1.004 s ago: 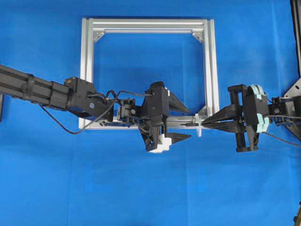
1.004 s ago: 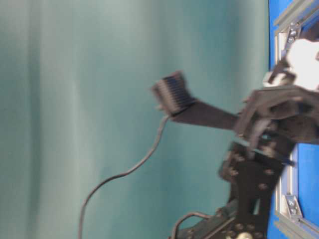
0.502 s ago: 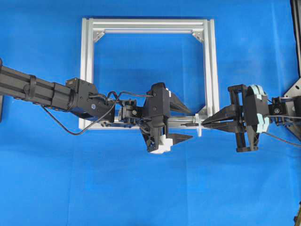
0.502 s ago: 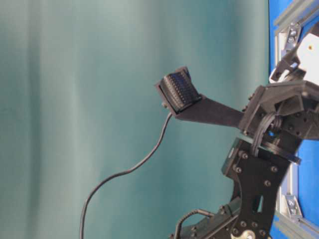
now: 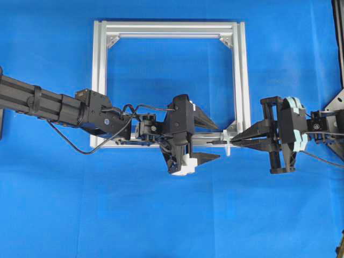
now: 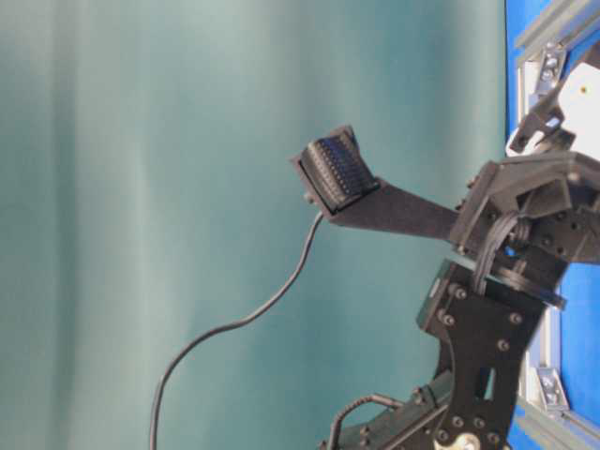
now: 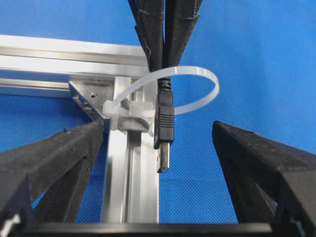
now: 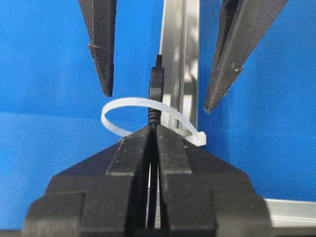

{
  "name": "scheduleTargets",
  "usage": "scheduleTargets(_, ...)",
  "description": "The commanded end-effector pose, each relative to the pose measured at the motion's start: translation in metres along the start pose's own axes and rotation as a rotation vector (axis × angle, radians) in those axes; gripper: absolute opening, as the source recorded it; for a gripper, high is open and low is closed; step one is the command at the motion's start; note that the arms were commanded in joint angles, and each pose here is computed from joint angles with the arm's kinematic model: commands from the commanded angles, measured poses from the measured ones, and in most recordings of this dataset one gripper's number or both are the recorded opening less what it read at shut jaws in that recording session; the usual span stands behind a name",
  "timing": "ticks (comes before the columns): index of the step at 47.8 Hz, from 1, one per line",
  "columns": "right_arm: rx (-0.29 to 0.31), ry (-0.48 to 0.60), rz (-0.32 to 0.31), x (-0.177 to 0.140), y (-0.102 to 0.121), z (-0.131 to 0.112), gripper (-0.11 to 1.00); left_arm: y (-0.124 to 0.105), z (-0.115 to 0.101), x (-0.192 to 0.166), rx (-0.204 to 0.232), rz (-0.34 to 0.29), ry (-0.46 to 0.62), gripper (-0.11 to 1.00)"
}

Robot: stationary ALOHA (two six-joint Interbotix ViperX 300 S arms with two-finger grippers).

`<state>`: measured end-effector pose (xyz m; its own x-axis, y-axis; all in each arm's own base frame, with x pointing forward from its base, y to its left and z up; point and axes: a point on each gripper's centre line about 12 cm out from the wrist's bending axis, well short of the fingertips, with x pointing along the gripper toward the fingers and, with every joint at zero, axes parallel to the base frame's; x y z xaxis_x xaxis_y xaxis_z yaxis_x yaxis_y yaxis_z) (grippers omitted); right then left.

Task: Insert the wire through the string loop located on the right side.
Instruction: 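Close the left gripper on the USB plug past the loop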

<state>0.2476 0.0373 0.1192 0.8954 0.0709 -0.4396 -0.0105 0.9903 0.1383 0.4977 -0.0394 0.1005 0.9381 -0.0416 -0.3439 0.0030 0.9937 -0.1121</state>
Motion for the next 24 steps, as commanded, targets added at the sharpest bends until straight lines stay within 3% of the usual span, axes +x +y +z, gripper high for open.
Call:
scheduleTargets(1, 0.002, -0.029, 0.004, 0.0024, 0.0016, 0.0085, -0.04, -0.0031, 0.0171, -0.0018, 0.003, -0.008, -0.045, 0.87)
scheduleTargets(24, 0.002, -0.029, 0.004, 0.0024, 0.0016, 0.0085, -0.04, -0.0035, 0.0189, -0.0012, 0.012, -0.009, -0.050, 0.84)
